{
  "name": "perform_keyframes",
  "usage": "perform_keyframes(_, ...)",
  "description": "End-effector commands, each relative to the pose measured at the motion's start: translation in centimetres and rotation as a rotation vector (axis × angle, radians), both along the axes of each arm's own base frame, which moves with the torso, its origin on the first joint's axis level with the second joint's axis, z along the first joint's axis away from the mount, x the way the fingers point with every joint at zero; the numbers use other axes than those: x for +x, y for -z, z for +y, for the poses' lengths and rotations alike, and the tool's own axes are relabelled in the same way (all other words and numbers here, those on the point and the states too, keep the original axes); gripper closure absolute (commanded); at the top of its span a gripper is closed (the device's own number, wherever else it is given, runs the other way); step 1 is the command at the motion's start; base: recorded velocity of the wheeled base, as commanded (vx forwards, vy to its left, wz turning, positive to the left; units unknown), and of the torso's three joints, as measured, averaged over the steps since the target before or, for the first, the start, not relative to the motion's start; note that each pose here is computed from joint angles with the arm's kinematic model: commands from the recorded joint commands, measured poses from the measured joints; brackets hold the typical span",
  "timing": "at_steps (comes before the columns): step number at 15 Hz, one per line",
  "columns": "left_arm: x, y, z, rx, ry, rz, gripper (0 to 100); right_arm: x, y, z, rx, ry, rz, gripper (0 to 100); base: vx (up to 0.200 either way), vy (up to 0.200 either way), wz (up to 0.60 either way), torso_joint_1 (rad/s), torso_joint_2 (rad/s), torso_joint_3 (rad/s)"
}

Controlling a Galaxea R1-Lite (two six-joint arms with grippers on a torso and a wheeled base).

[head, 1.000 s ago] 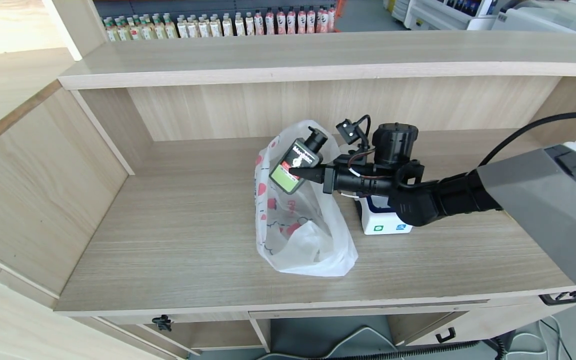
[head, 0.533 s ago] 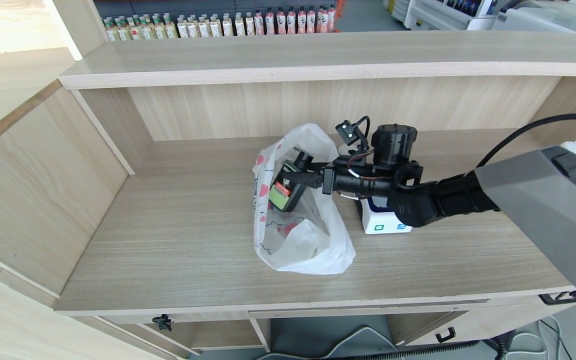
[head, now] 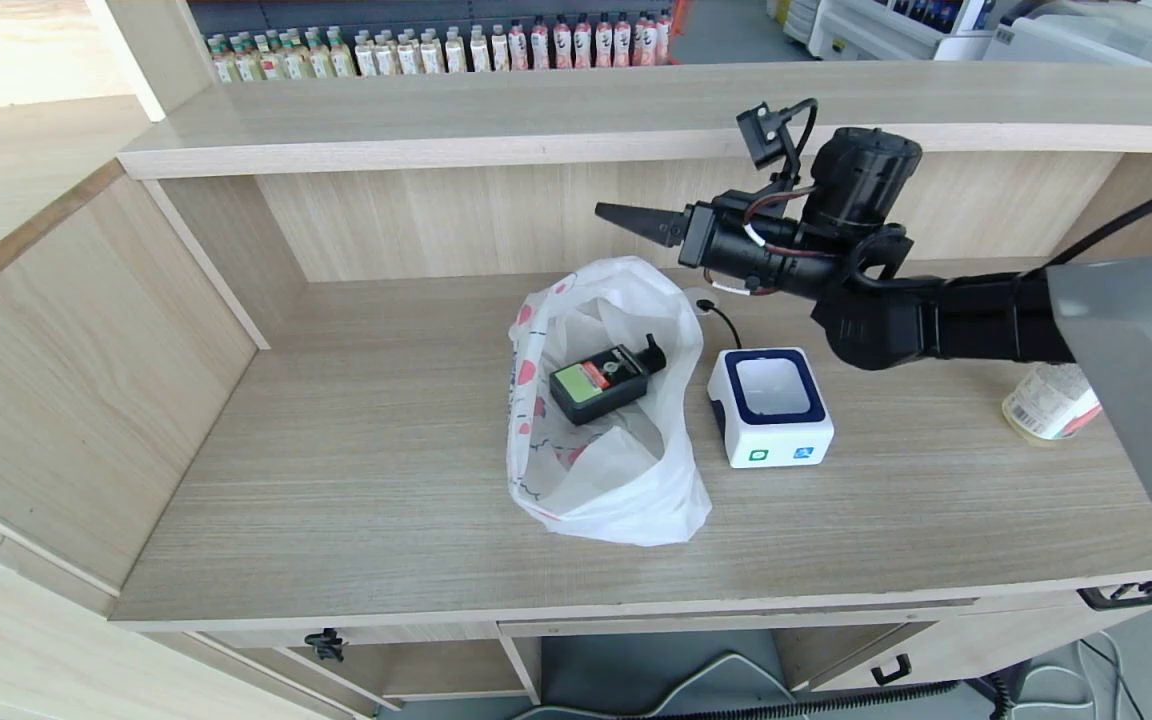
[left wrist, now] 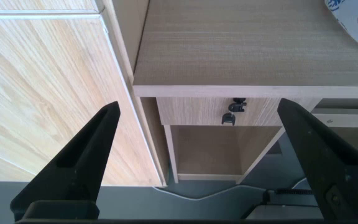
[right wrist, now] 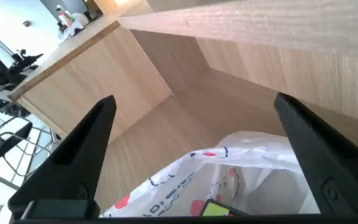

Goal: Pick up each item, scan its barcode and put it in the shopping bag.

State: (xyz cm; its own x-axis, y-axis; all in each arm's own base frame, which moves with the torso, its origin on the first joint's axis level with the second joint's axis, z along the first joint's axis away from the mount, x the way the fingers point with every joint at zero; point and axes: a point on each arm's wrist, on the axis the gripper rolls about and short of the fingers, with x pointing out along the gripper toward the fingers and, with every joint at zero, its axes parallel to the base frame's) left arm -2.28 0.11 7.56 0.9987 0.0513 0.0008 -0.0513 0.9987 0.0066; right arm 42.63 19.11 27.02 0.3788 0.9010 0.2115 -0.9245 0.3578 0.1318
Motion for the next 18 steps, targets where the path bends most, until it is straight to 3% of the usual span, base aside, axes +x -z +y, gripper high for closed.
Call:
perform_keyframes(1, 0.0, 0.0, 0.0, 0.0, -0.001, -0.001, 0, -2.2, -5.7, -2.6, 0.045, 0.046, -0.055, 0, 0.0, 0.0, 0.0, 0.0, 0.0, 0.0)
perform_keyframes(3, 0.0, 0.0, 0.0, 0.0, -0.001, -0.001, 0, -3.5, -6.4, -4.2, 0.026, 0.122, -0.036, 0, 0.0, 0.0, 0.0, 0.0, 0.0, 0.0)
perform_keyframes(6, 0.0, 0.0, 0.0, -0.007, -0.001, -0.001, 0, -7.3, -5.0, -9.4, -0.128, 0.269, -0.066, 0, 0.0, 0.0, 0.0, 0.0, 0.0, 0.0)
perform_keyframes(9, 0.0, 0.0, 0.0, -0.007, -0.001, -0.001, 0, -13.7, -3.2, -16.5, -0.391, 0.661, -0.109, 0, 0.0, 0.0, 0.0, 0.0, 0.0, 0.0)
perform_keyframes(11, 0.0, 0.0, 0.0, -0.007, -0.001, 0.001, 0, -17.3, -2.3, -19.6, -0.468, 0.831, -0.097, 0, 0.0, 0.0, 0.0, 0.0, 0.0, 0.0)
perform_keyframes(14, 0.0, 0.0, 0.0, -0.007, -0.001, -0.001, 0, -20.5, -0.1, -20.8, -0.513, 0.931, -0.012, 0, 0.0, -0.2, 0.0, -0.002, 0.0, 0.002)
perform_keyframes(18, 0.0, 0.0, 0.0, -0.004, -0.002, -0.001, 0, -21.6, 0.5, -21.7, -0.533, 0.976, 0.016, 0, 0.0, -0.2, 0.0, 0.0, 0.0, 0.004)
